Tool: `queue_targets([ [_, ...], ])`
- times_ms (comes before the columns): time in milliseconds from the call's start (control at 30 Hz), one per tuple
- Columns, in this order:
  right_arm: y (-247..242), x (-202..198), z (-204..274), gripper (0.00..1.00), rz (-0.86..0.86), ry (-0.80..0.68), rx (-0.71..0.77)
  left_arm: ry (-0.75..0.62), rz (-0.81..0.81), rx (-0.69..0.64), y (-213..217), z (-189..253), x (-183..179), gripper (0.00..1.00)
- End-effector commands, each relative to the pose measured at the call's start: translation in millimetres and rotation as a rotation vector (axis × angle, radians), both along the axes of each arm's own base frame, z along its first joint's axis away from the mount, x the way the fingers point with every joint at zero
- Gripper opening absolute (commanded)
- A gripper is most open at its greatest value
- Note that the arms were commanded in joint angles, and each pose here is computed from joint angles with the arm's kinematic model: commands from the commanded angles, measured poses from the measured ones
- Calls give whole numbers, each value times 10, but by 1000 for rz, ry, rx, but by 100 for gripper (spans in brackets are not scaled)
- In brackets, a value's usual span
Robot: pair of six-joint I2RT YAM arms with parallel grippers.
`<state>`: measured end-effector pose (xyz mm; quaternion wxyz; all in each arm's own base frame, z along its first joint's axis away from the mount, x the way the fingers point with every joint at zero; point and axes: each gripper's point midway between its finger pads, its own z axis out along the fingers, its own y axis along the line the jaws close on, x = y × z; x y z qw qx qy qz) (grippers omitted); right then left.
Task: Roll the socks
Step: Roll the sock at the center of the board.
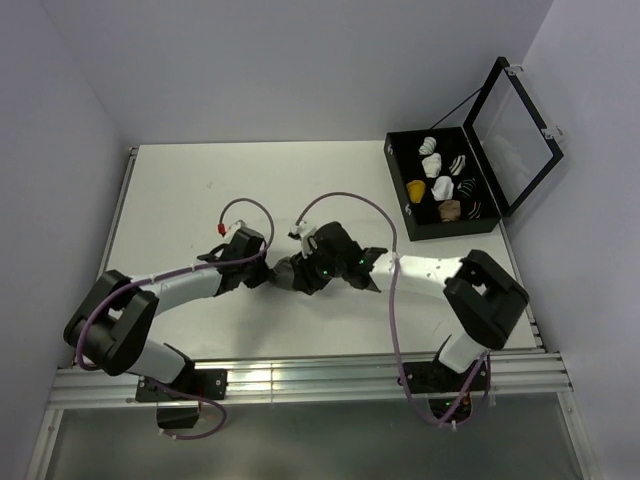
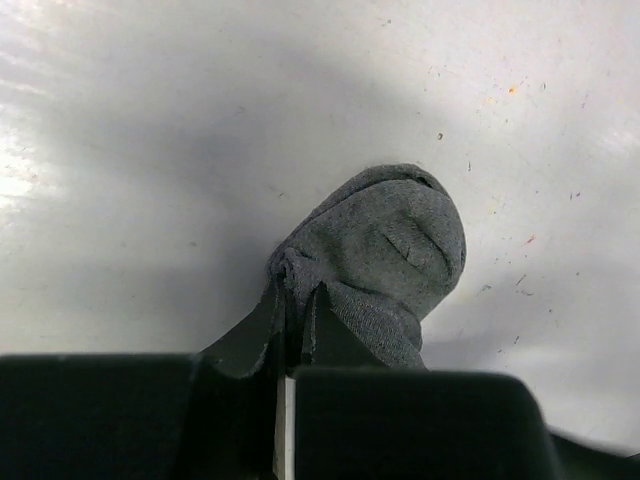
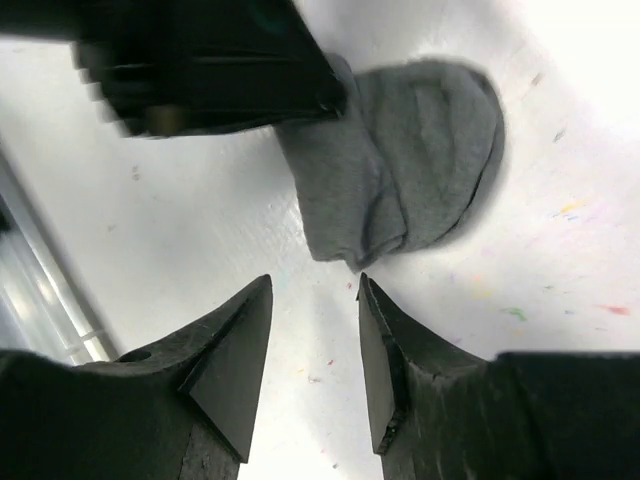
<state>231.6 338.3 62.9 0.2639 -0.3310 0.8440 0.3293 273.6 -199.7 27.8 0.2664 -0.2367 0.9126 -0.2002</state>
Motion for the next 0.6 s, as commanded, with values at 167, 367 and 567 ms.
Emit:
queue_targets([
  [167, 169, 31, 438, 48, -49, -564, -63, 95, -150, 89, -39, -40, -49, 0],
  [367, 330, 17, 342, 49, -2, -656, -163, 96, -191, 83, -107, 31, 6, 0],
  [567, 415, 39, 146, 51, 30, -672, -233, 94, -202, 83, -105, 53, 15, 0],
])
